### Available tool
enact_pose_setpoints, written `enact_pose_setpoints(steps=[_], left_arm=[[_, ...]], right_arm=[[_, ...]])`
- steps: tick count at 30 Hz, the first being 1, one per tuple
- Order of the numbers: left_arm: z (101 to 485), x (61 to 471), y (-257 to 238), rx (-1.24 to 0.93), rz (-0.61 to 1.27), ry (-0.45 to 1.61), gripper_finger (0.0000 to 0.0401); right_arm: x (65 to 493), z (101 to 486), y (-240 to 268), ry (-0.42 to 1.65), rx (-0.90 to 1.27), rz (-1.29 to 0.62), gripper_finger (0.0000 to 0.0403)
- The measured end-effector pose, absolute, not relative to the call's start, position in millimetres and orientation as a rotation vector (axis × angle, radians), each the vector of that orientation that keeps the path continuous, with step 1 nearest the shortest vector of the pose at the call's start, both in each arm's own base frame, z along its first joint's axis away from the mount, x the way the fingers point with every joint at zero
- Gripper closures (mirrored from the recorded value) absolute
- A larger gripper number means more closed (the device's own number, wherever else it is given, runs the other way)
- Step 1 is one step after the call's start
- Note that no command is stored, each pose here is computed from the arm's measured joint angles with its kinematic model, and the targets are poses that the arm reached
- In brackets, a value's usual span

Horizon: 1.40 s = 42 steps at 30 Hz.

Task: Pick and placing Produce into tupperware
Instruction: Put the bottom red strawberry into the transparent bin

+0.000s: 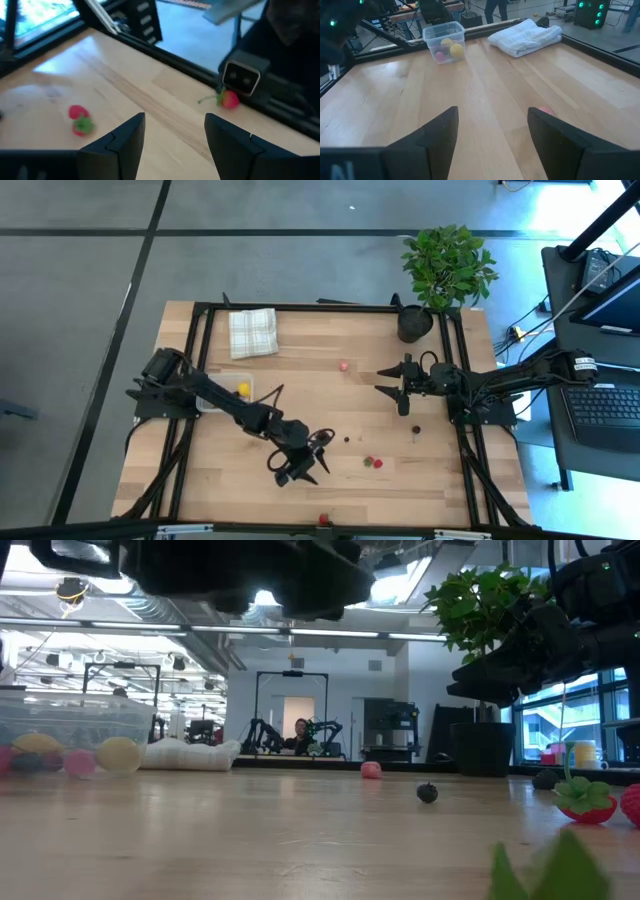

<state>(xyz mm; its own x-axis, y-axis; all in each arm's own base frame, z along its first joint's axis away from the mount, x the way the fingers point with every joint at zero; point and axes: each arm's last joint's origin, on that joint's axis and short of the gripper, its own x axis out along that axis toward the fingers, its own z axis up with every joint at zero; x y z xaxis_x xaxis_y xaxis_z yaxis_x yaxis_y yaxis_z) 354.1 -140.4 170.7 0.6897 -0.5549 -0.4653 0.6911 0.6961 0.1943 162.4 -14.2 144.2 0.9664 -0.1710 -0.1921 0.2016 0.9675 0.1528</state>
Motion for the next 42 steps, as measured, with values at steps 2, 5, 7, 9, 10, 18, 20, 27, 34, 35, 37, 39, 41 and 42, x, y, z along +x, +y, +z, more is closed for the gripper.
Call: enact_pose_setpoints(steps=[2, 5, 7, 9, 10, 18, 20, 27, 34, 35, 37, 39, 41, 42], left_arm=[[162, 362, -144, 0.386, -0.741, 0.402, 0.0203], [154, 372, -152, 0.398, -0.814, 0.390, 0.0203], [154, 376, -158, 0.423, -0.849, 0.364, 0.0203], [149, 380, -165, 0.452, -0.883, 0.346, 0.0203], [146, 381, -167, 0.465, -0.903, 0.351, 0.0203], [119, 397, -180, 0.622, -0.868, 0.413, 0.0203], [114, 401, -183, 0.627, -0.868, 0.415, 0.0203], [110, 403, -189, 0.636, -0.865, 0.412, 0.0203], [111, 397, -203, 0.659, -0.862, 0.406, 0.0203], [111, 397, -203, 0.660, -0.858, 0.403, 0.0204], [112, 398, -203, 0.662, -0.848, 0.391, 0.0208], [112, 399, -202, 0.663, -0.843, 0.385, 0.0212], [112, 399, -202, 0.662, -0.842, 0.386, 0.0216], [112, 399, -201, 0.661, -0.840, 0.387, 0.0218]], right_arm=[[162, 144, -14, 0.181, 0.172, -0.190, 0.0163], [162, 144, -14, 0.183, 0.172, -0.190, 0.0163], [162, 144, -14, 0.184, 0.171, -0.190, 0.0163], [162, 143, -14, 0.188, 0.171, -0.190, 0.0163], [162, 143, -14, 0.188, 0.171, -0.190, 0.0163], [162, 142, -14, 0.198, 0.174, -0.191, 0.0163], [162, 142, -14, 0.199, 0.174, -0.191, 0.0163], [162, 142, -14, 0.201, 0.174, -0.192, 0.0163], [162, 142, -14, 0.201, 0.174, -0.192, 0.0163], [162, 142, -14, 0.201, 0.174, -0.192, 0.0163], [162, 142, -14, 0.201, 0.175, -0.192, 0.0163], [162, 142, -14, 0.201, 0.176, -0.192, 0.0163], [162, 142, -14, 0.201, 0.176, -0.192, 0.0163], [162, 142, -14, 0.201, 0.176, -0.192, 0.0163]])
